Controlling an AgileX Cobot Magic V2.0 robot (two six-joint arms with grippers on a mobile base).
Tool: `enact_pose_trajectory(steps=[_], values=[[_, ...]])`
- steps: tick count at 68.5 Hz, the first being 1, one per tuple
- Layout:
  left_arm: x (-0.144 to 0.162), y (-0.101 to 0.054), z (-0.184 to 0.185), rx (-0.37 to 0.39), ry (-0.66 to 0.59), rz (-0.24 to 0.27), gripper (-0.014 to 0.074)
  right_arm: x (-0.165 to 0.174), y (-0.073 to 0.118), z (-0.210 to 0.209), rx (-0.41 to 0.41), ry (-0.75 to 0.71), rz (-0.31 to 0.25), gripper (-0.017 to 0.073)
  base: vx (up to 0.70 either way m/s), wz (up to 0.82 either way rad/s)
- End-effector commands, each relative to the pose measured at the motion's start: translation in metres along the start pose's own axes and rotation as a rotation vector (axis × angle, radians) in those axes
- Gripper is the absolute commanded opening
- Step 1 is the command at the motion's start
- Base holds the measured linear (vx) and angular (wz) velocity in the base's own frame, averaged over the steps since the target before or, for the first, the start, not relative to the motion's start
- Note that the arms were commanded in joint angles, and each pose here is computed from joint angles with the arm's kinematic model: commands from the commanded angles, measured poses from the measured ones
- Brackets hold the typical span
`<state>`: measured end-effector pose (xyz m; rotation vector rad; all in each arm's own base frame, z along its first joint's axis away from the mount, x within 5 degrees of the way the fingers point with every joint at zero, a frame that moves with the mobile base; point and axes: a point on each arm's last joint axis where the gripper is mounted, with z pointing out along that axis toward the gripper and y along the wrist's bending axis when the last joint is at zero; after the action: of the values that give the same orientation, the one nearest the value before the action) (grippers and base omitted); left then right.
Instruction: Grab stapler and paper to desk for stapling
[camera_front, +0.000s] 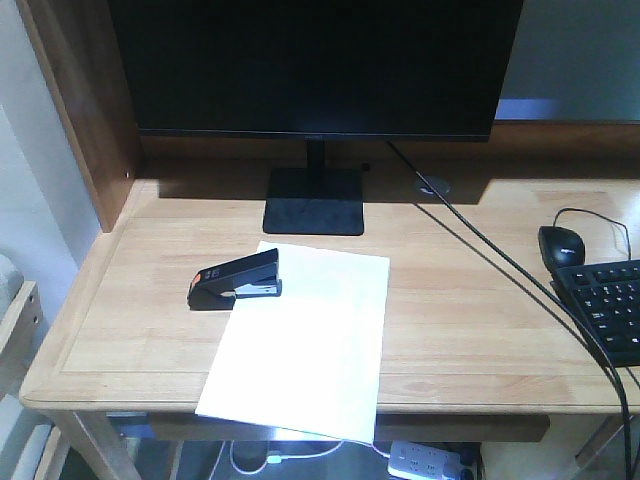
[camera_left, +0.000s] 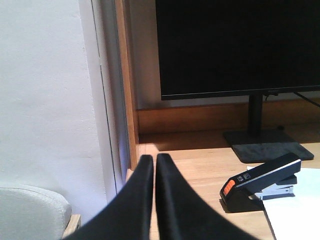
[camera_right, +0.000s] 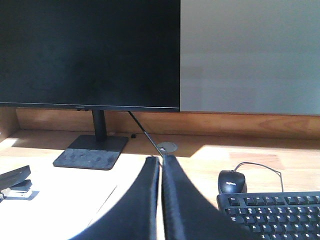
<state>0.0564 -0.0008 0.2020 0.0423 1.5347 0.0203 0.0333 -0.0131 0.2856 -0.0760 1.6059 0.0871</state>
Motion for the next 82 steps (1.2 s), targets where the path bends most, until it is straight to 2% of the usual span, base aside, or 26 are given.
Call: enact_pose_trajectory(steps=[1, 13, 82], values=[[-0.0035, 0.0002, -0.0011, -0.005, -0.080, -0.009, -0.0006, -0.0129, 0.0017, -0.0012, -0.015, -0.073, -0.022, -0.0010, 0.00, 0.00], [-0.0030, 0.0009, -0.0011, -0.018, -0.074, 0.004, -0.0006, -0.0129, 0.0017, -0.0012, -0.015, -0.073, -0.022, -0.0010, 0.00, 0.00], [-0.0014, 0.0009, -0.0009, -0.017, -0.051, -0.005, -0.0006, -0.0129, 0.0017, -0.0012, -0.015, -0.073, -0.022, -0.0010, 0.00, 0.00]])
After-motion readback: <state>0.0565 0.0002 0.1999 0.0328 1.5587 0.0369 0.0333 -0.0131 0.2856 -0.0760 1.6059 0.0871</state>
